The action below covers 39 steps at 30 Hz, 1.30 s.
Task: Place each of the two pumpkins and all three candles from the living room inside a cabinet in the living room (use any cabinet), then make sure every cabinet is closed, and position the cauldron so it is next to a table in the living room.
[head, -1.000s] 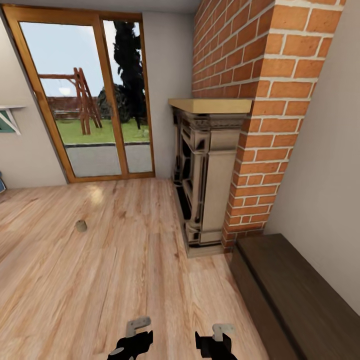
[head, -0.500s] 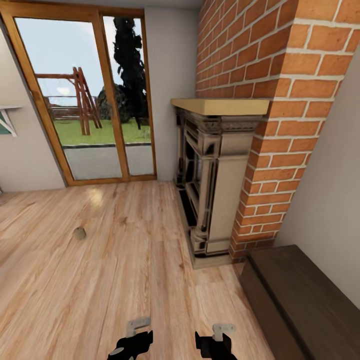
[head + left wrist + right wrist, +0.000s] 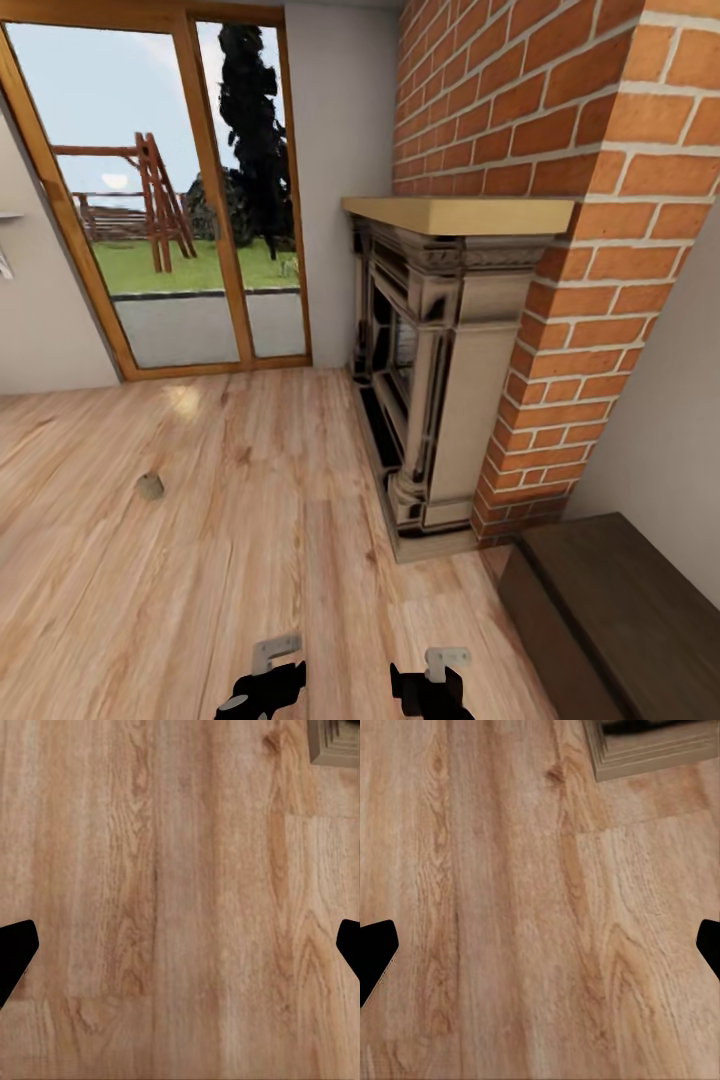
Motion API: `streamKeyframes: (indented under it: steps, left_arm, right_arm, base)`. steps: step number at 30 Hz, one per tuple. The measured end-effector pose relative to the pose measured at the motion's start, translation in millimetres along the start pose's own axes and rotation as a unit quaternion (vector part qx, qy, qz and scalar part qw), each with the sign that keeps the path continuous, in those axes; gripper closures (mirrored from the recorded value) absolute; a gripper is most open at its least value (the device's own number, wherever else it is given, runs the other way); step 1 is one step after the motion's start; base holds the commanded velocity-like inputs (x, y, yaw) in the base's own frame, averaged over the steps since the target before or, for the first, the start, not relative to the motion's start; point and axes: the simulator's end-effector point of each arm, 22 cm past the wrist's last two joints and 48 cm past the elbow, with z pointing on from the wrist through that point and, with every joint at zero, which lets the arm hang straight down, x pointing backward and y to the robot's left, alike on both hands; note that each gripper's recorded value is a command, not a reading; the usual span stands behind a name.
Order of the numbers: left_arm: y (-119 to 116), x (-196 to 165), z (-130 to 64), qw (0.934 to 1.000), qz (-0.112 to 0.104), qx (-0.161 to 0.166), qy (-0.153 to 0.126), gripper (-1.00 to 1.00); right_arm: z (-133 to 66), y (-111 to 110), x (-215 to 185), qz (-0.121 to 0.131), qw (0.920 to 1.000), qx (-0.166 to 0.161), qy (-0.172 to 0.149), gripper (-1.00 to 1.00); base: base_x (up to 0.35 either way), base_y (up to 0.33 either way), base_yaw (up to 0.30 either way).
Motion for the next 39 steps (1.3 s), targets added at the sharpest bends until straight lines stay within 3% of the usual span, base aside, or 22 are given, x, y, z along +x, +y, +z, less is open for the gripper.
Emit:
streamKeyframes:
  steps: [22, 39]
  left_arm:
    - [0.0, 0.1, 0.1, 1.0, 0.0, 0.0, 0.0, -1.0]
    - [0.0, 0.0, 0.4, 1.0, -0.001, 0.0, 0.0, -1.0]
  right_arm:
    - [0.1, 0.0, 0.1, 0.0, 1.0, 0.0, 0.0, -1.0]
    - [0.3, -0.1, 0.2, 0.0, 1.0, 0.0, 0.0, -1.0]
  base:
    - [0.279, 0.215, -0.252]
    - [0.106, 0.295, -0.278]
